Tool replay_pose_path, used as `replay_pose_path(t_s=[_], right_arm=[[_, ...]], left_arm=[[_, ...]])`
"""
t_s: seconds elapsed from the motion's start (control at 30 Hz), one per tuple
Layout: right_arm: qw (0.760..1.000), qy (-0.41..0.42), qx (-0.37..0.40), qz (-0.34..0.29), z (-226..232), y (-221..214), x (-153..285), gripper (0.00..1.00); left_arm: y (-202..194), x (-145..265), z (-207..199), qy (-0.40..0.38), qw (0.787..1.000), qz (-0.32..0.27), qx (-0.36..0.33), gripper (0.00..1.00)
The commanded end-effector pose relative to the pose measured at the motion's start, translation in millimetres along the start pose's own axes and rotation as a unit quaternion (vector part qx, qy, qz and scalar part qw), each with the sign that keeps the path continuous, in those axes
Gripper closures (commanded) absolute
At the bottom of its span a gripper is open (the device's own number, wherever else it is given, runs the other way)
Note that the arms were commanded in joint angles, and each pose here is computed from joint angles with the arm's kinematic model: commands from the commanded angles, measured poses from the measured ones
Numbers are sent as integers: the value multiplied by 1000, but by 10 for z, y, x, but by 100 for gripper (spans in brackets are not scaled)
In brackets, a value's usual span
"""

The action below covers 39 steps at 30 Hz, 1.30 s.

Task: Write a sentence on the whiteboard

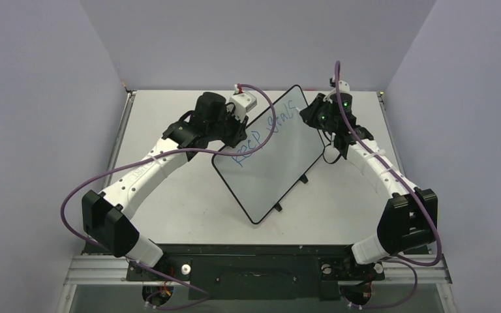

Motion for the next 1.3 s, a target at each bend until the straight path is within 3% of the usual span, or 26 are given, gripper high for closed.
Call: replay_pose_path(t_s=[0.0,0.27,0.77,1.03,1.27], right_arm=[[1000,-1,0,8,-43,-111,-5,100],[1000,13,-5,15,-6,-201,58,100],[998,57,-7,-7,289,69,201,100],[999,12,8,-34,192,174,590,100],[998,24,12,-52,246,173,926,100]], left_arm=[[11,51,-51,-6,999,-3,-45,100],[7,46,-57,-7,999,-2,-45,100],[14,68,-66,-8,999,-4,-46,100],[29,97,-78,-9,999,-8,-45,100],[69,115,-90,-11,999,-7,-42,100]])
Point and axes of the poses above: each gripper's point midway between its finger pads, its own x axis back along the fingers, its own z axis along the line the jaws close on, y = z × x, the point moved 4 cm from there along x, back along the fingers, and after that the axes turned 5 degrees about x, right-handed, at the moved point
